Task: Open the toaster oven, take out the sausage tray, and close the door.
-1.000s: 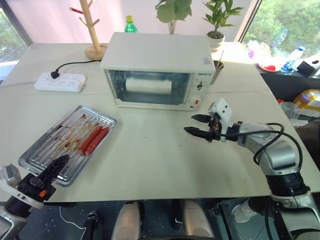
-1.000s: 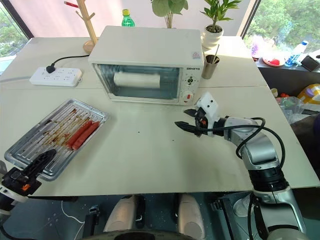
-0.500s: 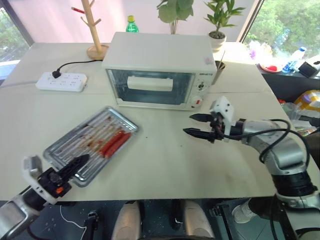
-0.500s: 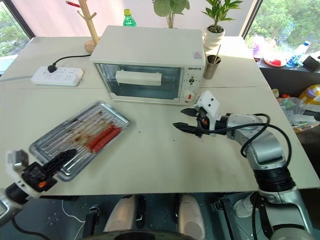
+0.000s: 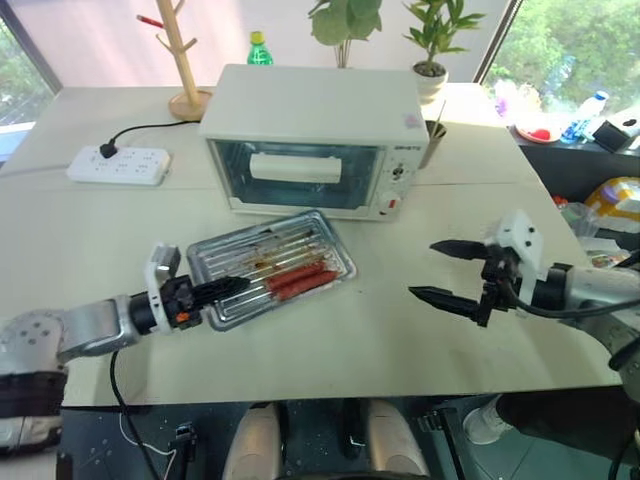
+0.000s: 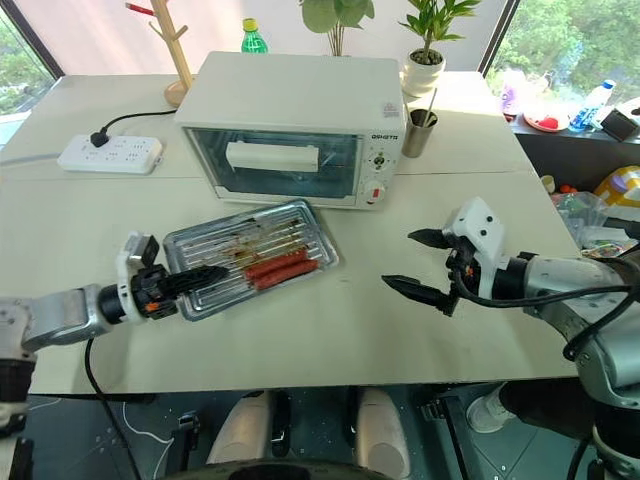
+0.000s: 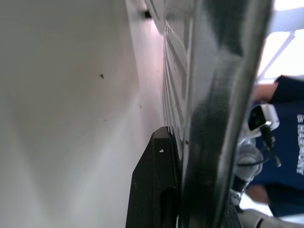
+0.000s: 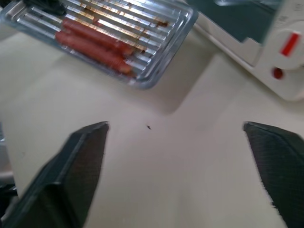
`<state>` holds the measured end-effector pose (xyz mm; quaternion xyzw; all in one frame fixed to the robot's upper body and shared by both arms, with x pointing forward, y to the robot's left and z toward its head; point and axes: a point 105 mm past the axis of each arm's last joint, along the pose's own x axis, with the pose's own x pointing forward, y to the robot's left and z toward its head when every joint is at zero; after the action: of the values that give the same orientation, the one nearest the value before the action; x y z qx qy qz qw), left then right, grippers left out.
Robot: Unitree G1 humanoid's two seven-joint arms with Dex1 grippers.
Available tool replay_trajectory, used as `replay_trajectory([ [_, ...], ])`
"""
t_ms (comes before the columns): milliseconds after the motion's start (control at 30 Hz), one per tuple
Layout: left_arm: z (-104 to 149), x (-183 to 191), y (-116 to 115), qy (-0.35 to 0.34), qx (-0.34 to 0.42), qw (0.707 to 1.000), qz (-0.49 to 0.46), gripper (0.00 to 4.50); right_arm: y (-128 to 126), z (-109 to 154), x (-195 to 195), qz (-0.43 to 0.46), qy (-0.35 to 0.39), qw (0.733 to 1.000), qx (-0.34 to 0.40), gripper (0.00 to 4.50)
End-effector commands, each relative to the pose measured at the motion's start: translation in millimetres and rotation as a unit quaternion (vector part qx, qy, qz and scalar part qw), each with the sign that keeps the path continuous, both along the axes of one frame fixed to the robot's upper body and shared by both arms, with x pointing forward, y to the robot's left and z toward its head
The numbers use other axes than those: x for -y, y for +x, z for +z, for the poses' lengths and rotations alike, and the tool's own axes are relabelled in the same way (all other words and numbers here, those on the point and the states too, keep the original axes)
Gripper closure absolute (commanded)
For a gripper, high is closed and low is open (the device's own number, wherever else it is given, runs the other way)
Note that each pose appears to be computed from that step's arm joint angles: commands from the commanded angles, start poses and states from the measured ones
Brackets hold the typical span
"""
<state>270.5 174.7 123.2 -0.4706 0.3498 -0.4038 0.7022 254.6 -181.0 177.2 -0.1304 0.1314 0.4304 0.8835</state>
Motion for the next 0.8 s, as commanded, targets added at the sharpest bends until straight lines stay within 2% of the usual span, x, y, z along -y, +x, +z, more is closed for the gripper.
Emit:
replay_trajectory([
  [33, 4.7, 10.2, 6.4, -0.007, 0.002, 0.999, -0.045, 4.5, -8.5, 13.8, 2.3, -0.021, -0.008, 0.999, 0.032, 0.04],
  [167, 3.7, 19.0, 15.9, 0.003, -0.005, 0.997, -0.077, 4.5, -17.4, 11.2, 7.3, -0.052, -0.01, 0.998, 0.033, 0.04],
  [333, 0.4, 26.1, 15.2, 0.009, -0.012, 0.993, -0.113, 4.5, -22.4, 9.2, 9.8, -0.075, -0.007, 0.997, 0.033, 0.04],
  [500, -13.5, 32.1, 15.1, 0.034, -0.019, 0.991, -0.127, 4.5, -22.0, 8.1, 9.9, -0.086, -0.003, 0.996, 0.035, 0.04],
  [600, -22.6, 32.6, 23.1, 0.061, -0.02, 0.992, -0.111, 4.5, -20.9, 6.5, 7.2, -0.086, 0.001, 0.996, 0.035, 0.04],
  [700, -20.0, 27.5, 27.8, 0.066, -0.015, 0.993, -0.099, 3.65, -18.7, 5.2, 3.8, -0.083, 0.007, 0.996, 0.036, 0.0],
  [800, -19.0, 19.0, 28.9, 0.078, -0.01, 0.993, -0.088, 2.12, -16.7, 3.4, 0.6, -0.08, 0.012, 0.996, 0.035, 0.0],
])
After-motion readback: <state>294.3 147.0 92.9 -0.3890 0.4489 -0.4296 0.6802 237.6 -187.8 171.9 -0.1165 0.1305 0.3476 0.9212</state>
